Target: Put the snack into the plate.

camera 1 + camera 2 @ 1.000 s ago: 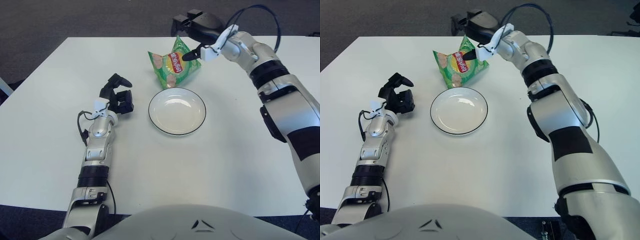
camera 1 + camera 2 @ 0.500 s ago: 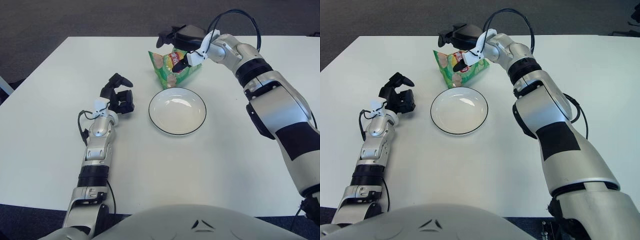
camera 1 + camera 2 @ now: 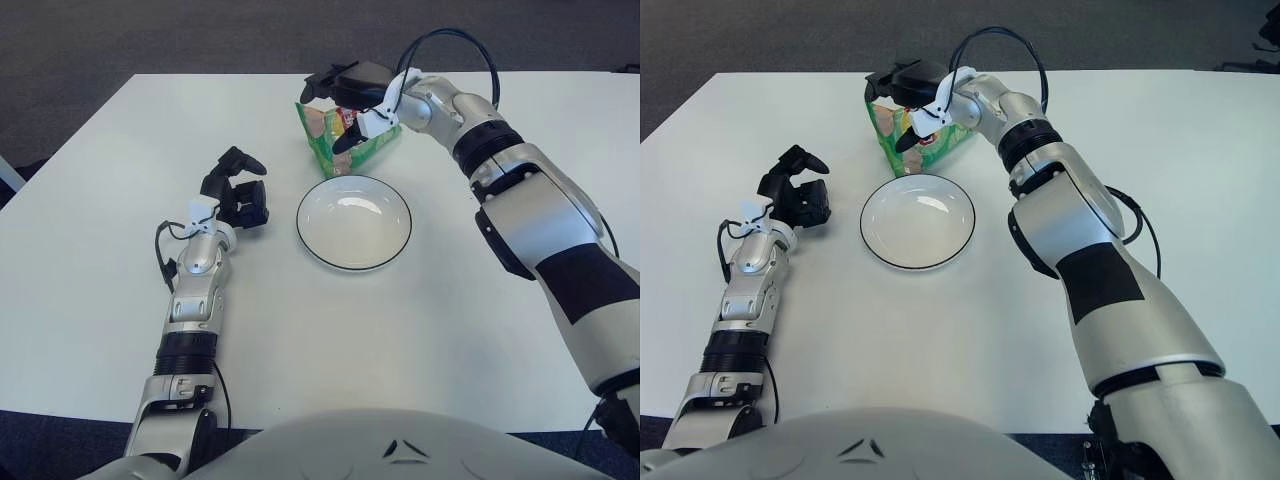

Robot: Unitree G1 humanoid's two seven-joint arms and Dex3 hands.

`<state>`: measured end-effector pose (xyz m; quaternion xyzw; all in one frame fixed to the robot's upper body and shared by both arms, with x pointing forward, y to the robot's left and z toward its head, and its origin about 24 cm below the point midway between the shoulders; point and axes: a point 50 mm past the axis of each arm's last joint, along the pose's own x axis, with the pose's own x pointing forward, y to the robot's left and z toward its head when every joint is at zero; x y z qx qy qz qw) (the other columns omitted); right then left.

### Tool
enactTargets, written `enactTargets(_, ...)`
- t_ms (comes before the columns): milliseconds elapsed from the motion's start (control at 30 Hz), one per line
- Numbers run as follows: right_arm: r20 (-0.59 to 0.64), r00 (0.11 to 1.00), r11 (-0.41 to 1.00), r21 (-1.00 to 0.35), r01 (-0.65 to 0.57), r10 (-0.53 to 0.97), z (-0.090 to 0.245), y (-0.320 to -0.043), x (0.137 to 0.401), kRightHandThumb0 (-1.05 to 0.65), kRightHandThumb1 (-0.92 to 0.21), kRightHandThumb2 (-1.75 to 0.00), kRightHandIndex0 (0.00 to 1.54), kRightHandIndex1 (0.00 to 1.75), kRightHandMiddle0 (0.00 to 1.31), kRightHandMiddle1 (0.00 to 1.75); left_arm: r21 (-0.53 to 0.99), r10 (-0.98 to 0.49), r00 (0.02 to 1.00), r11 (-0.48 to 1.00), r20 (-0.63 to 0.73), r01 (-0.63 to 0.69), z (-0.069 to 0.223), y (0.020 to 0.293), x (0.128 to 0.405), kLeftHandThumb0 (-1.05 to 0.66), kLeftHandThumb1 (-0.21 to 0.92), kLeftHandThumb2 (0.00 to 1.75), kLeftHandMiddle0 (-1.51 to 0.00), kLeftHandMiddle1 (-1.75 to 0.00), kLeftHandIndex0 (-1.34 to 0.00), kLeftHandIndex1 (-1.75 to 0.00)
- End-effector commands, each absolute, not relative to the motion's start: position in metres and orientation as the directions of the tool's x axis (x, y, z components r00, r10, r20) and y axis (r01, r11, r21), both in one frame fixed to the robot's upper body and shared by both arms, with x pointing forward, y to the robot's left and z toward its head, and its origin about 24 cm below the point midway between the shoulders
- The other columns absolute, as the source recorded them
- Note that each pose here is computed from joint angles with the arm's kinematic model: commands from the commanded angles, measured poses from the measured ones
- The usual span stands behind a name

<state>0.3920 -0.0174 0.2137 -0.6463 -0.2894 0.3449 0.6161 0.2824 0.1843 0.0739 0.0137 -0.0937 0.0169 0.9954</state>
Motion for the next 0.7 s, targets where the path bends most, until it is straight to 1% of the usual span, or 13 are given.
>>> enactTargets(0,-0.101,0.621,-0.079,-0.995,-0.063,0.777,0.209,-0.018,0.394,-1.05,-0.92,-0.44,0.00,0.13,0.00,0.60,-0.007,0.064,0.997,0.998,0.040,-0.063,0.037,0.186,0.262,-0.45,0.40,1.21,-1.27,-1.75,-0.55,-1.75)
enactTargets(67,-0.113,0.644,-0.086,-0.994,-0.072,0.757,0.202,-0.019,0.396,-1.05,-0.92,-0.47,0.00,0.07,0.00,0.56,-0.009,0.065,0.997,0.998,0.038,-0.064,0.037,0.186,0.261,-0.45,0.40,1.22,-1.27,-1.75,-0.55,-1.75)
enactTargets(233,-0.123,0.698,-0.094,-0.992,-0.080,0.705,0.189,-0.023,0.400,-1.05,-0.92,-0.53,0.00,0.01,0.00,0.51,-0.011,0.068,0.997,0.998,0.036,-0.068,0.037,0.187,0.260,-0.45,0.40,1.22,-1.27,-1.75,-0.55,-1.75)
enactTargets(467,-0.104,0.733,-0.075,-0.995,-0.072,0.672,0.190,-0.028,0.403,-1.05,-0.92,-0.64,0.00,0.00,0.00,0.49,-0.013,0.074,0.997,0.997,0.033,-0.074,0.037,0.187,0.258,-0.45,0.41,1.20,-1.25,-1.75,-0.53,-1.75)
enactTargets(667,-0.110,0.756,-0.071,-0.994,-0.084,0.646,0.189,-0.034,0.406,-1.05,-0.92,-0.66,0.00,0.00,0.00,0.52,-0.014,0.082,0.996,0.997,0.033,-0.082,0.037,0.187,0.258,-0.44,0.43,1.17,-1.24,-1.75,-0.52,-1.75)
